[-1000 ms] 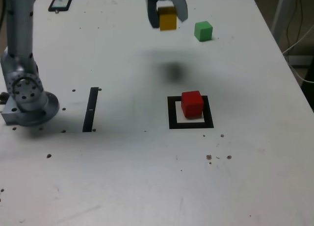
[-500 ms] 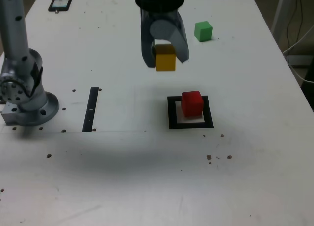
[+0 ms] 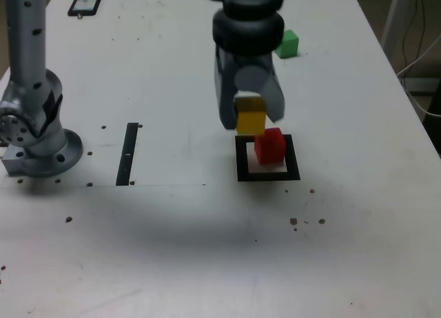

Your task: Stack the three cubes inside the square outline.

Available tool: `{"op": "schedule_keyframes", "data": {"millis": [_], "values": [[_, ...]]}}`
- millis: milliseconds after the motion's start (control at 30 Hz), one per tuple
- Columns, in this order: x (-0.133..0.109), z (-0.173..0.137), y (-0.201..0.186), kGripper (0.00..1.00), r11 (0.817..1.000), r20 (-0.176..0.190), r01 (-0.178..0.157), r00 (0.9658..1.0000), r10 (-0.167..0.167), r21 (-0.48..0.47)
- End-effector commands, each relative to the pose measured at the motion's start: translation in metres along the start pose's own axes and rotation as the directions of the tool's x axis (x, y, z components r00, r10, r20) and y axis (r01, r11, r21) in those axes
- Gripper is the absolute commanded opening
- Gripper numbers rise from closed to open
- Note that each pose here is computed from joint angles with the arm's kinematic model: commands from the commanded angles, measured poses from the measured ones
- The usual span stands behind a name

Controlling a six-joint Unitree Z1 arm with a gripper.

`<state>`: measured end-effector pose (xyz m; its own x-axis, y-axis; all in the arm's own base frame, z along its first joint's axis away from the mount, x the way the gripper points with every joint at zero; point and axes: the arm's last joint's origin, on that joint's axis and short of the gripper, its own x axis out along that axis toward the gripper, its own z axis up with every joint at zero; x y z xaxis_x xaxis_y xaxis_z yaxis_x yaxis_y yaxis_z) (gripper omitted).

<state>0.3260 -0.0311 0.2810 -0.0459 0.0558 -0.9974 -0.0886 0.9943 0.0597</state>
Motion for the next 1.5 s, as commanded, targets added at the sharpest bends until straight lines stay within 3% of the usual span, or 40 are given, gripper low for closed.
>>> {"op": "schedule_keyframes", "data": {"millis": [0,500,1300,1467], "values": [[0.001,0.004,-0.003,0.20,1.000,0.006,-0.001,1.0000,0.002,-0.015],[0.008,0.008,0.003,0.20,0.998,0.042,-0.050,0.9978,0.051,-0.045],[0.024,0.023,0.005,0.26,0.997,0.034,-0.040,0.9985,0.042,-0.060],[0.027,0.024,0.005,0.35,0.998,0.025,-0.033,0.9991,0.034,-0.051]]}}
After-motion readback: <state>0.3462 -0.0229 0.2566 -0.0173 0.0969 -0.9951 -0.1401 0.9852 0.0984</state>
